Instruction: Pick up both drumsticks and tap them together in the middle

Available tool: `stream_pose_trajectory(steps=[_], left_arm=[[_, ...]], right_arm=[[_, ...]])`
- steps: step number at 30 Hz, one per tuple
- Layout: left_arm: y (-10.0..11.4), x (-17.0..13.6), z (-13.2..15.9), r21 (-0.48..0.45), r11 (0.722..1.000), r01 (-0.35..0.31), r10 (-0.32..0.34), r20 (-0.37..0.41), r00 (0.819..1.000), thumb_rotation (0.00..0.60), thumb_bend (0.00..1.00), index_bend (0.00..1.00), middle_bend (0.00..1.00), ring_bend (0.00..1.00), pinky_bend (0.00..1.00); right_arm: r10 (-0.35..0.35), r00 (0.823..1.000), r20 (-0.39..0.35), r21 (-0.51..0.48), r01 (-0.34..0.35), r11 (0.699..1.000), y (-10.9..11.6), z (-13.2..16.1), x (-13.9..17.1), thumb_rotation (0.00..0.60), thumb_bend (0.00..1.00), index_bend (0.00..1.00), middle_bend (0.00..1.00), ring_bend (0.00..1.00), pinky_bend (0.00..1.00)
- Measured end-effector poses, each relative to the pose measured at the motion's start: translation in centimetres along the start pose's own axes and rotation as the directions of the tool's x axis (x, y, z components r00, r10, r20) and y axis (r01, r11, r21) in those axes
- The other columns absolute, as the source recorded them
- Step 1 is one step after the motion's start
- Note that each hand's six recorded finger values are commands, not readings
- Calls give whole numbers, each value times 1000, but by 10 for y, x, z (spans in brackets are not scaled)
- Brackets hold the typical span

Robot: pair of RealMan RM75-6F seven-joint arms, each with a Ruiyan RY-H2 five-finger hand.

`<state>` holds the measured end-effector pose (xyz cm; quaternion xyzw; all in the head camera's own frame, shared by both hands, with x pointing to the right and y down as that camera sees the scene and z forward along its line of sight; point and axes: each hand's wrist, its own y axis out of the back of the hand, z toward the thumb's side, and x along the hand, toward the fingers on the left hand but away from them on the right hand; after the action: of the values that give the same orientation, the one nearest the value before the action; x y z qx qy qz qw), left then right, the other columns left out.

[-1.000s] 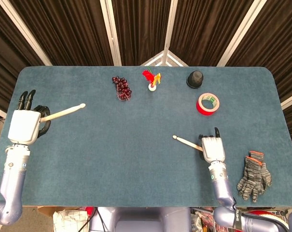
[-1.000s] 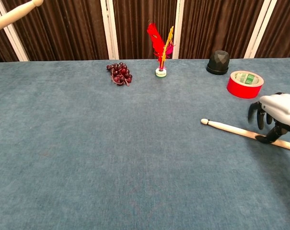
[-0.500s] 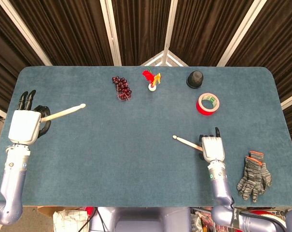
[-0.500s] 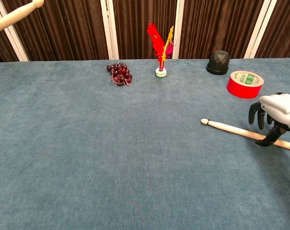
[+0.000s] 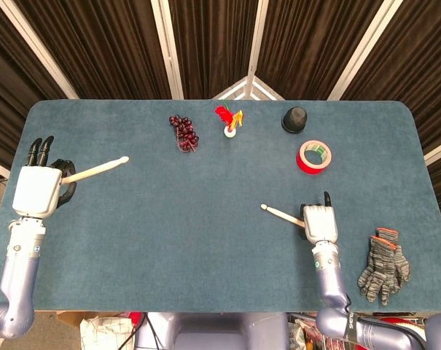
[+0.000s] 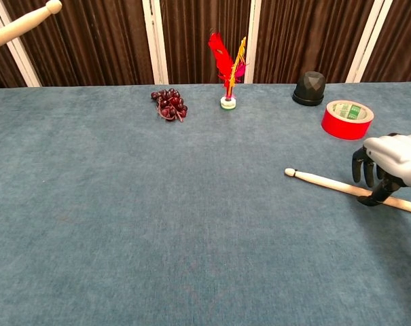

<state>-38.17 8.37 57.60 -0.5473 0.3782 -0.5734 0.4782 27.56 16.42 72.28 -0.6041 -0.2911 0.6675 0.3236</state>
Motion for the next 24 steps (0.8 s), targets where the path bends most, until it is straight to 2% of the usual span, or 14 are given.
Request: stream_pose_trajectory(steps=[16,24], left_arm=[[1,0,-2,3,1000,-1,1,-2,1000,600,524,585,551,42,0],[1,0,-2,4,1000,-2,2,-3,1000,600,524,585,551,42,0]], right_arm=[[4,1000,5,9,-5,1000,-6,1,-1,600,331,522,549,452,20],[7,1000,9,7,-7,1000,-7,-1,-2,600,368,547,568,468,26]])
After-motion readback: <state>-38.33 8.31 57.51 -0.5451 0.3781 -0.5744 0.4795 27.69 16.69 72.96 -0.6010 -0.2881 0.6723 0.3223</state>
